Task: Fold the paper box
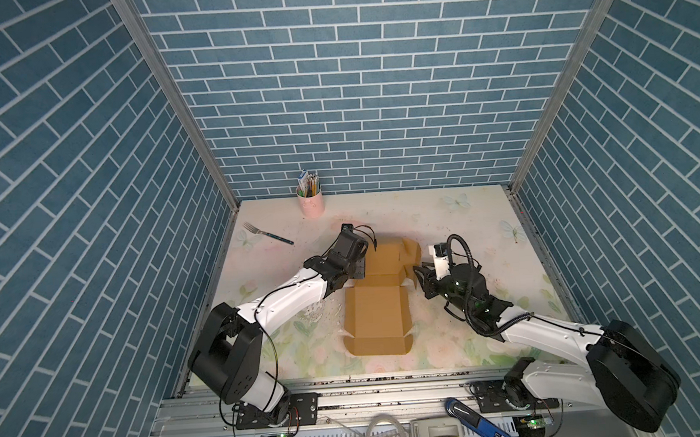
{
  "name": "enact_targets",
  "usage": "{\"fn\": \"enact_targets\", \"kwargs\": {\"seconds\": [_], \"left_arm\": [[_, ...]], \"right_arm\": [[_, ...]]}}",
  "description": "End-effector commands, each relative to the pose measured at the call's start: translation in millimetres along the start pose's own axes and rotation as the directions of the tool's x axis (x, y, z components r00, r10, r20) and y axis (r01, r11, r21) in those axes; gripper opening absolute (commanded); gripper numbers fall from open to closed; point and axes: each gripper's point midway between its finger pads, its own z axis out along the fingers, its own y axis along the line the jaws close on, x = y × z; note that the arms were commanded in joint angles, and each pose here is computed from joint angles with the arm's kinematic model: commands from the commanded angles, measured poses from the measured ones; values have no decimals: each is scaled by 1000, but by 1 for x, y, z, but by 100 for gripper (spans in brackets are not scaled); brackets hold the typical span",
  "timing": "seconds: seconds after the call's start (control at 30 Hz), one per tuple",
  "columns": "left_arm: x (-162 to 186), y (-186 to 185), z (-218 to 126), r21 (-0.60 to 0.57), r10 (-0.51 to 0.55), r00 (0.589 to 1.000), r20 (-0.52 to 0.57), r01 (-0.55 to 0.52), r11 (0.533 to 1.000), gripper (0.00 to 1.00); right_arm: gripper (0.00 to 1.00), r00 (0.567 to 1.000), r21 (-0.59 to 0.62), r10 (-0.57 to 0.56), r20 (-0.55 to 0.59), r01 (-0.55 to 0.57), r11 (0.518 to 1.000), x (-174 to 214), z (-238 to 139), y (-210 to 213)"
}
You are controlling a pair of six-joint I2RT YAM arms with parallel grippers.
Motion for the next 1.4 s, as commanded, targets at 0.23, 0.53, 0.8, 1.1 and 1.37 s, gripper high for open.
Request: {"fn": "enact_targets", "kwargs": {"seconds": [0.23,0.53,0.8,1.1,1.37], "left_arm": [[-12,9,-5,11,22,1000,-13,-21,1000,7],[-26,5,-7,48,23,999,23,-24,999,6],[-36,27,1,45,-85,996,-12,86,995,6],[-37,30,8,50,-102,994,-38,104,993,6],[-38,26,6,73,-107,994,-38,109,991,6]], "right_arm": [[35,997,-24,-76,31,77,997,-9,-17,-1],[35,986,-14,-102,134,105,994,-63,4,-15],[36,993,-15,0,115,2,1000,-57,22,-54],[37,997,-150,75,16,-71,986,-18,43,-56],[37,995,-239,103,-8,-102,966,-14,72,-51]]}}
